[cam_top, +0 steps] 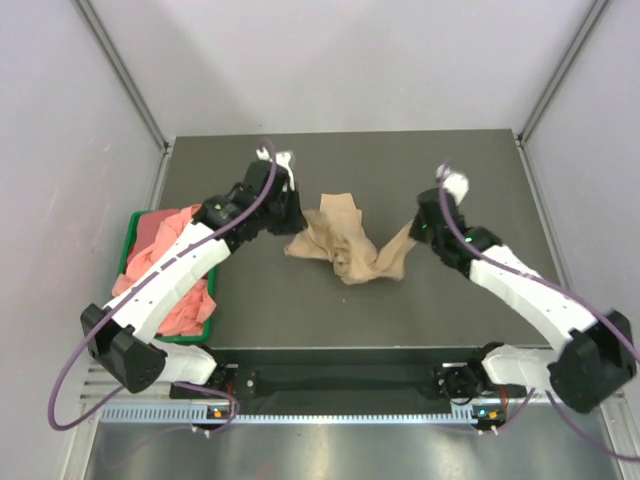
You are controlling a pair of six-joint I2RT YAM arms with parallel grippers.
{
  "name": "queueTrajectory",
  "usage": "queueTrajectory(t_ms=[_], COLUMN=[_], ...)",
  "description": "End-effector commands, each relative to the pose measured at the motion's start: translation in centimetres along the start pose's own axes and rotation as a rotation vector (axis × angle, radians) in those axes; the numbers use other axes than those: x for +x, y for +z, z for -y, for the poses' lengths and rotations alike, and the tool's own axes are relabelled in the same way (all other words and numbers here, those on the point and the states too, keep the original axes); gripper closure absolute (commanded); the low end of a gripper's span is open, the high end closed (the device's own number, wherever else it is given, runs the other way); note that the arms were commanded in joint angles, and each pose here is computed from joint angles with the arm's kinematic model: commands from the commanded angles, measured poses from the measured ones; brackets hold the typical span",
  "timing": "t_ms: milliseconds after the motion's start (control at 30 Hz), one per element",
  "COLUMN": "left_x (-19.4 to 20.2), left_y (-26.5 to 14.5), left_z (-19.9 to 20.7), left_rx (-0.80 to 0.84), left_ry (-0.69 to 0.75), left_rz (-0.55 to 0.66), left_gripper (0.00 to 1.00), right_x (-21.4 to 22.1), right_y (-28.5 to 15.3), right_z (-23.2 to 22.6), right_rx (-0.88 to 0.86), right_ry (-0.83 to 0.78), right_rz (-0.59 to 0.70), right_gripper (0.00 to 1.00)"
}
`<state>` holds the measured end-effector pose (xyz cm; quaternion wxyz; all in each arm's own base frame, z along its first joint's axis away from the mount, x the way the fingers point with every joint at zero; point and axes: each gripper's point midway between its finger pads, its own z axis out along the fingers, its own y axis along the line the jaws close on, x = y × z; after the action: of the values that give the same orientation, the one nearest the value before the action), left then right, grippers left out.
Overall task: Fold and stack the t-shirts
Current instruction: Flatten the tshirt out
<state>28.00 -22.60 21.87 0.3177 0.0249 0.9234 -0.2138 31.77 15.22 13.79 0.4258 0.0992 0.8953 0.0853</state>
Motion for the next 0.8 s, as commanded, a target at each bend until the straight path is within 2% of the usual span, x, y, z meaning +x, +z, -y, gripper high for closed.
queueTrajectory(t_ms=[0, 33, 133, 233, 367, 433, 600, 700, 767], left_x=[-4.0, -4.3, -5.1, -4.4, -1.5, -1.3, -4.8, -8.1, -9.5], left_y=[-3.8, -4.4, -5.5, -5.6, -4.6, -5.3, -9.7, -12.5, -12.5], left_z=[0.3, 0.4, 0.0, -1.3, -3.3, -3.4, -1.7, 1.1, 2.0], left_rx=[-0.049, -0.048, -0.066, -0.118, -0.159, -0.15, -0.083, 0.014, 0.029], left_ry=[0.058, 0.059, 0.058, 0.051, 0.035, 0.028, 0.036, 0.058, 0.068], left_rz=[0.108, 0.12, 0.17, 0.166, 0.118, 0.139, 0.284, 0.375, 0.401], left_gripper=[1.0, 1.0, 1.0, 1.0, 1.0, 1.0, 1.0, 1.0, 1.0], right_x=[-8.3, -10.5, -12.8, -12.9, -11.2, -11.3, -14.4, -18.7, -21.3], right_y=[-5.4, -7.5, -10.7, -12.2, -12.5, -13.0, -16.1, -19.6, -20.6], right_z=[4.8, 5.4, 7.4, 8.8, 10.4, 10.9, 11.0, 9.2, 7.7], right_rx=[0.196, 0.199, 0.232, 0.253, 0.29, 0.301, 0.284, 0.183, 0.1], right_ry=[0.048, 0.077, 0.113, 0.138, 0.154, 0.169, 0.223, 0.277, 0.288], right_rz=[0.227, 0.29, 0.353, 0.362, 0.33, 0.344, 0.424, 0.546, 0.633], right_gripper=[1.0, 1.0, 1.0, 1.0, 1.0, 1.0, 1.0, 1.0, 1.0])
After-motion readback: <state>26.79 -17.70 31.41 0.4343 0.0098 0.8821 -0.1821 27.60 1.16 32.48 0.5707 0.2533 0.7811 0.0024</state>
